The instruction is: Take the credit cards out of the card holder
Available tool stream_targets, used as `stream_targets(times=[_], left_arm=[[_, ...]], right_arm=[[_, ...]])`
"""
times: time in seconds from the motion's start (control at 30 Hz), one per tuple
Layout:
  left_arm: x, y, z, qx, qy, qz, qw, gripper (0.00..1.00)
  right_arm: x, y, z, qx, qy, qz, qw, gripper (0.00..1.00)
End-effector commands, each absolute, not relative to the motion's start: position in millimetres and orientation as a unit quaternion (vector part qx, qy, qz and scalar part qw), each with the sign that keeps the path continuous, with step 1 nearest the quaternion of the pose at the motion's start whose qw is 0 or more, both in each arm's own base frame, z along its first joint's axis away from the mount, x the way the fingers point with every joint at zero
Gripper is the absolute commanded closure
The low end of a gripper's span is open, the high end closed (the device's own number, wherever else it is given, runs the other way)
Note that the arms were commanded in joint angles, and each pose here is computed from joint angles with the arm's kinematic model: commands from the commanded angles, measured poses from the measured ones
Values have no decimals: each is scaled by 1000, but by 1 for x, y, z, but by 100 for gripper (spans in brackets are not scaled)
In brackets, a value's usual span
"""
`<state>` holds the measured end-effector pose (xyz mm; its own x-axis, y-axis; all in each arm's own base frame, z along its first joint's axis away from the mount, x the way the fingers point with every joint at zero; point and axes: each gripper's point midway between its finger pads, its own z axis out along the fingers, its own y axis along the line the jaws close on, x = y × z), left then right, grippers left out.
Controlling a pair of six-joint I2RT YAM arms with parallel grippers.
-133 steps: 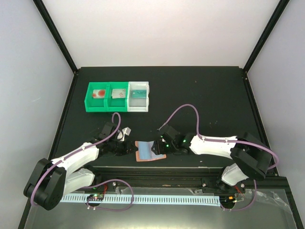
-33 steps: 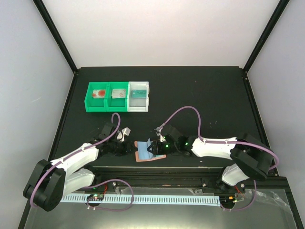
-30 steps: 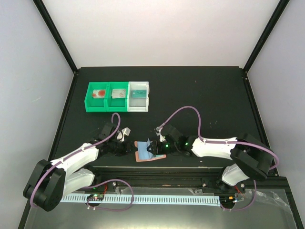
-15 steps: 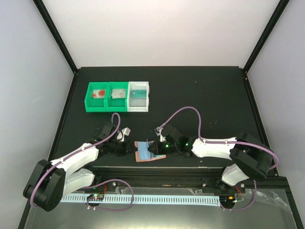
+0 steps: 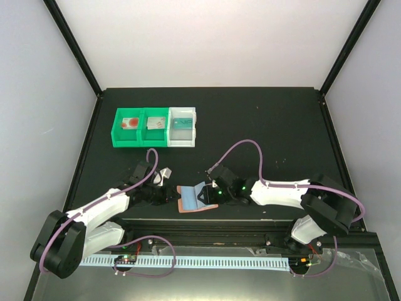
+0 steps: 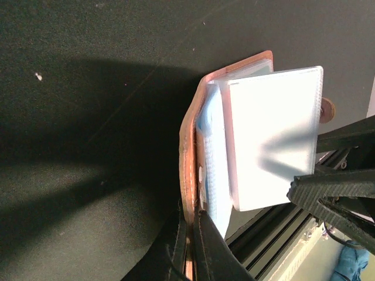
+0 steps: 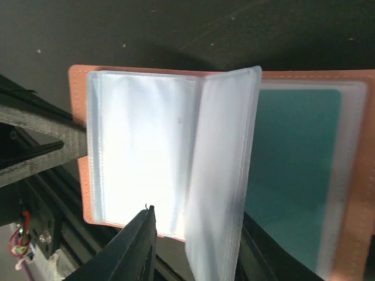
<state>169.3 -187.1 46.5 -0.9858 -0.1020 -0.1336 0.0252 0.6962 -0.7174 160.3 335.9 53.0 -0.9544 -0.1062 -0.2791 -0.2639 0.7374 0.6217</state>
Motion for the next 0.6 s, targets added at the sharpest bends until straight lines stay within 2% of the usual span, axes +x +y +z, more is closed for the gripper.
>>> stream_targets(times=[0.0, 0.07, 0.43, 0.57], left_arm=[[169, -186, 47, -20, 918, -386, 87, 95], [168, -186, 47, -19, 918, -386, 86, 95], [168, -186, 46, -21, 918, -386, 85, 95], [169, -186, 46, -21, 918, -386, 86, 95]], right_arm=[[170, 328, 56, -103, 932, 318, 138, 65], [170, 329, 59, -104, 931, 320, 139, 65], [168, 341, 86, -119, 904, 379, 162, 93], [163, 349, 81, -125, 899, 396, 141, 85]])
